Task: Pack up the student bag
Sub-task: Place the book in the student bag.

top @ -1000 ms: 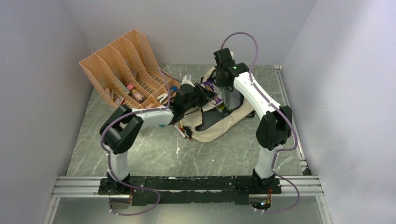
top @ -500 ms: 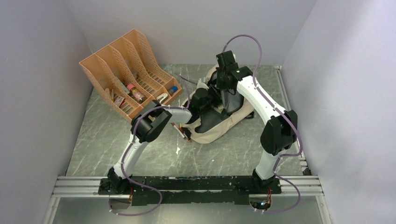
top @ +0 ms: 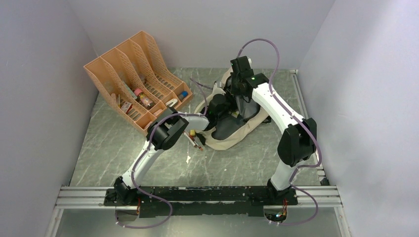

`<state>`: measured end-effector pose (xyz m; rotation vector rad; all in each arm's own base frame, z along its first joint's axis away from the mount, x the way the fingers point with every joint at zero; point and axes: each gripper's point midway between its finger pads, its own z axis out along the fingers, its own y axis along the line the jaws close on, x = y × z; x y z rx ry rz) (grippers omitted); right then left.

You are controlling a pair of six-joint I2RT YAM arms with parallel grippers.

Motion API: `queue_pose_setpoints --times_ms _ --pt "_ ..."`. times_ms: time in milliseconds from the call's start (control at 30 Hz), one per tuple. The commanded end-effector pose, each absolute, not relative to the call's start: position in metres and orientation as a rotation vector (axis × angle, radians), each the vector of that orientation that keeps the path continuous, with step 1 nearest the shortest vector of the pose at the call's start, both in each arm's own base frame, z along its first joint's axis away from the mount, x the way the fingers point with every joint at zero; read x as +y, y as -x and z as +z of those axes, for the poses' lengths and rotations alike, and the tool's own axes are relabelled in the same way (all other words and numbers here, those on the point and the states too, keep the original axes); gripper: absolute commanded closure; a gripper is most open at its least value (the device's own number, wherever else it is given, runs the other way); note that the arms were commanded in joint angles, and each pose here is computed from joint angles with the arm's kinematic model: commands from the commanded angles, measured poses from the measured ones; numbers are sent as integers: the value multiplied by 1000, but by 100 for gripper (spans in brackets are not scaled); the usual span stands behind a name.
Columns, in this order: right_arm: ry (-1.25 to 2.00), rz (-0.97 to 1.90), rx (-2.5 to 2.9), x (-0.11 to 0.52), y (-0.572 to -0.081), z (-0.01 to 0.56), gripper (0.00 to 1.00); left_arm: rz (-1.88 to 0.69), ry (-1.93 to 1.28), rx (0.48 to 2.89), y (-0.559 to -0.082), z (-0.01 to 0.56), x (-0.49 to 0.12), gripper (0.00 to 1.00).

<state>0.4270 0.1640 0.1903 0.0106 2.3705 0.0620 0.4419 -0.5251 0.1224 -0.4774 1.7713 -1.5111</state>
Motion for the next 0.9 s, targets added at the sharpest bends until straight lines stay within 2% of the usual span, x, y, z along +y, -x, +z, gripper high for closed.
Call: queue_pose_setpoints --times_ms 0,467,667,733,867 --pt "-19 180 2273 178 -421 227 100 -1531 555 1551 -463 175 -503 95" --pt "-18 162 2284 176 -421 219 100 -1551 652 1460 -465 182 -452 95" --pt "-18 153 2285 175 -422 218 100 -1544 655 1461 -470 181 -447 95" --pt "-16 155 2285 176 -422 218 100 -1554 647 1469 -470 178 -451 84" --pt "-11 155 2291 176 -422 215 100 -1571 624 1498 -470 175 -460 55"
